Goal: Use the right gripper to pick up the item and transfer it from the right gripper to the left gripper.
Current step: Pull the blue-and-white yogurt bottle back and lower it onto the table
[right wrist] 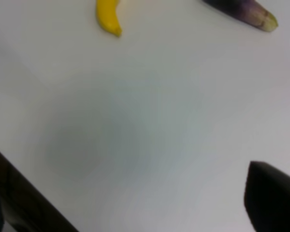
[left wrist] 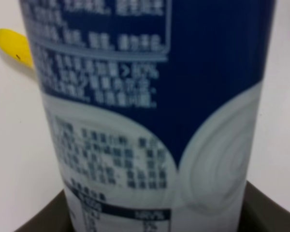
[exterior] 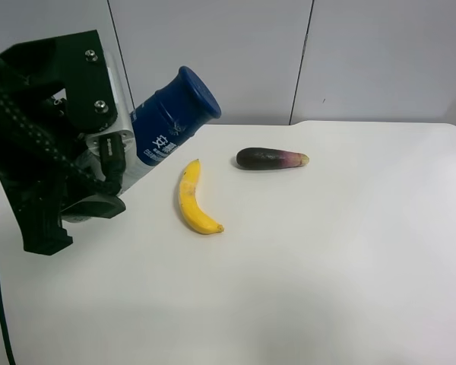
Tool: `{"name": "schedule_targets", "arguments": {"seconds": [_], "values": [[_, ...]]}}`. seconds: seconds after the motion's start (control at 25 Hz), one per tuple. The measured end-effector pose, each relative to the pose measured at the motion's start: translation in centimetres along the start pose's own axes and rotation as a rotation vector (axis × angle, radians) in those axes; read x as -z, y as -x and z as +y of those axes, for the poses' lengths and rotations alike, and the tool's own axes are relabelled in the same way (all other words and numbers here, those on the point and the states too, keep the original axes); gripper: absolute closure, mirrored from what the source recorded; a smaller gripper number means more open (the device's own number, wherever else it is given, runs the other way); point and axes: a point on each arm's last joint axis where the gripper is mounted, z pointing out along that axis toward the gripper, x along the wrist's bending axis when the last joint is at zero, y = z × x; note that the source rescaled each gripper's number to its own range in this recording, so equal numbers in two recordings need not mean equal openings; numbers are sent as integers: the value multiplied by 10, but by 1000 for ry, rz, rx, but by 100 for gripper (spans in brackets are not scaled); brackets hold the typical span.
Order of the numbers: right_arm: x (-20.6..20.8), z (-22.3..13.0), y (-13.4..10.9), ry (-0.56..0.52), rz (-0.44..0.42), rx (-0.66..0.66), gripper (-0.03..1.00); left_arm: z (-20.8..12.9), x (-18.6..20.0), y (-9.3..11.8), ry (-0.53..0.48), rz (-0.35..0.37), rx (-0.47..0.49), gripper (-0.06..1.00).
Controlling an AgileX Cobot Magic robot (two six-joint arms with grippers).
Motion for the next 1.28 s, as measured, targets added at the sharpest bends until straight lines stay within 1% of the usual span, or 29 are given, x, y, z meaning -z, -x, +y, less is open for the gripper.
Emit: {"name": "schedule_targets", "arguments": {"seconds": [0.12, 0.28, 0.68, 0.84, 1.0, 1.12, 1.2, 1.28], "values": [[-6, -11, -1, 30, 8, -8, 2, 0, 0, 0, 0, 0, 0, 94], [-6, -10, -1, 61, 5, -9, 2, 0, 0, 0, 0, 0, 0, 94], [-6, -10, -1, 61, 5, -9, 2, 4, 0, -2, 40, 18, 0, 94], [-6, -10, -1, 62, -3, -15, 2, 5, 0, -2, 52, 22, 35, 94], [-4, -11, -1, 82, -75, -59, 2, 5, 0, -3, 61, 26, 85, 94], [1, -15, -3, 139, -151, -95, 2, 7, 0, -5, 86, 46, 140, 94], [2, -16, -4, 152, -194, -122, 2, 7, 1, -10, 106, 65, 201, 94], [2, -15, -4, 154, -217, -138, 2, 5, 1, -17, 115, 87, 259, 94]]}}
